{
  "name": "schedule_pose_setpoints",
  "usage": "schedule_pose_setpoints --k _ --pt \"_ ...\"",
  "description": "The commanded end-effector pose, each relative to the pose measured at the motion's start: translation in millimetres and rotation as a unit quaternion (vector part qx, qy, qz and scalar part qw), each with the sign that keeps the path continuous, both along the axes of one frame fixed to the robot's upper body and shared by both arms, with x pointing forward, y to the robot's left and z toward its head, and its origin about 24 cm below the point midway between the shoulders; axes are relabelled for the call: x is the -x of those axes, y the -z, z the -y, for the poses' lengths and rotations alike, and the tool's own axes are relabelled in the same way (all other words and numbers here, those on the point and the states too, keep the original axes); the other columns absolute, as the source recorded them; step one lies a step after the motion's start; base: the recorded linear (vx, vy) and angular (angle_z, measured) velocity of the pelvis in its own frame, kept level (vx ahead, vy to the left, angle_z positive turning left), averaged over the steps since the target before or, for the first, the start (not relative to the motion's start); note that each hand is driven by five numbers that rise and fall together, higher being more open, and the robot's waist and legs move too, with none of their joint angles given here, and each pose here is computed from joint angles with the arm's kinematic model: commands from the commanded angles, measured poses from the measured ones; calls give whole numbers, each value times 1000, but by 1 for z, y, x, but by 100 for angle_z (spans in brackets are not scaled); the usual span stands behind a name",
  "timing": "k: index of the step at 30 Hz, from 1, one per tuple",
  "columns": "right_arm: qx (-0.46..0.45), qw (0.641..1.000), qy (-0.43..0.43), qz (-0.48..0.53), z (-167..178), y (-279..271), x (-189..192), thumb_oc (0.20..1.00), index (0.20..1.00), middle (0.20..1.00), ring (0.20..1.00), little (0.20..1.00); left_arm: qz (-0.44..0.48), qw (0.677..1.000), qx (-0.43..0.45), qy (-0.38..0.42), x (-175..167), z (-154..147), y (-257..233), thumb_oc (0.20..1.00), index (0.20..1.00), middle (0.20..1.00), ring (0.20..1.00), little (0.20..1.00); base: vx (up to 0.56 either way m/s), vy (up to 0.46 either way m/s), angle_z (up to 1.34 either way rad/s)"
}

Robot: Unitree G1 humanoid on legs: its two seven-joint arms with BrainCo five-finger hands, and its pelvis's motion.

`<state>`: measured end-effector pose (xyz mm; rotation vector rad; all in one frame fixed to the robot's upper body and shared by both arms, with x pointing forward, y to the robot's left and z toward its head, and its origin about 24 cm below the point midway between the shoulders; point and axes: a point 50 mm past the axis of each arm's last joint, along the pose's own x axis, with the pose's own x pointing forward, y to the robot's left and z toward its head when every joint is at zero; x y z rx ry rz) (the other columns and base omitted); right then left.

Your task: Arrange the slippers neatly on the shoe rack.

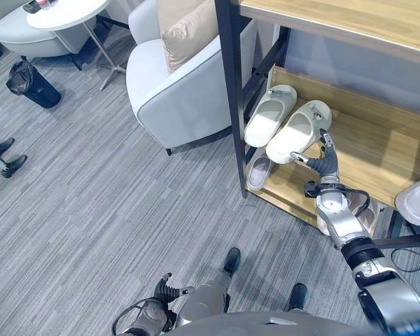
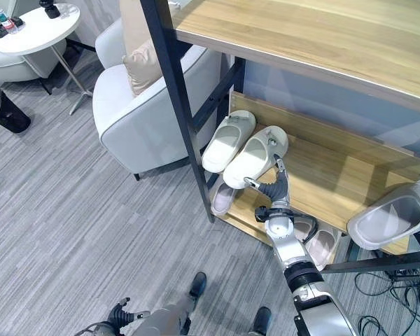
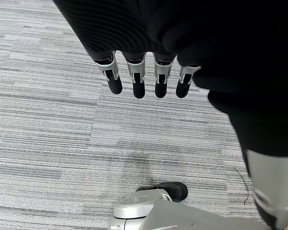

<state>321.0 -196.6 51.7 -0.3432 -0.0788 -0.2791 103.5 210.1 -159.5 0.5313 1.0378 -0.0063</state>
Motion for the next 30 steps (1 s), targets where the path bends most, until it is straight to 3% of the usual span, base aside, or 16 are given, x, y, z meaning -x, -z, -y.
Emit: schedule_pose_setpoints --k 1,26,30 --pt "13 999 6 52 10 -27 -11 1000 1000 1000 1000 1000 -34 999 1 19 6 6 5 1000 1000 1000 1000 1000 0 0 0" --pt "-6 999 16 51 14 -37 -26 1000 1000 1000 1000 1000 -39 999 -3 21 9 3 5 1000 1000 1000 1000 1000 2 0 1" --pt "2 997 53 64 25 -39 -22 1000 1000 1000 1000 1000 -41 999 -4 16 12 5 6 1000 1000 1000 1000 1000 0 0 0"
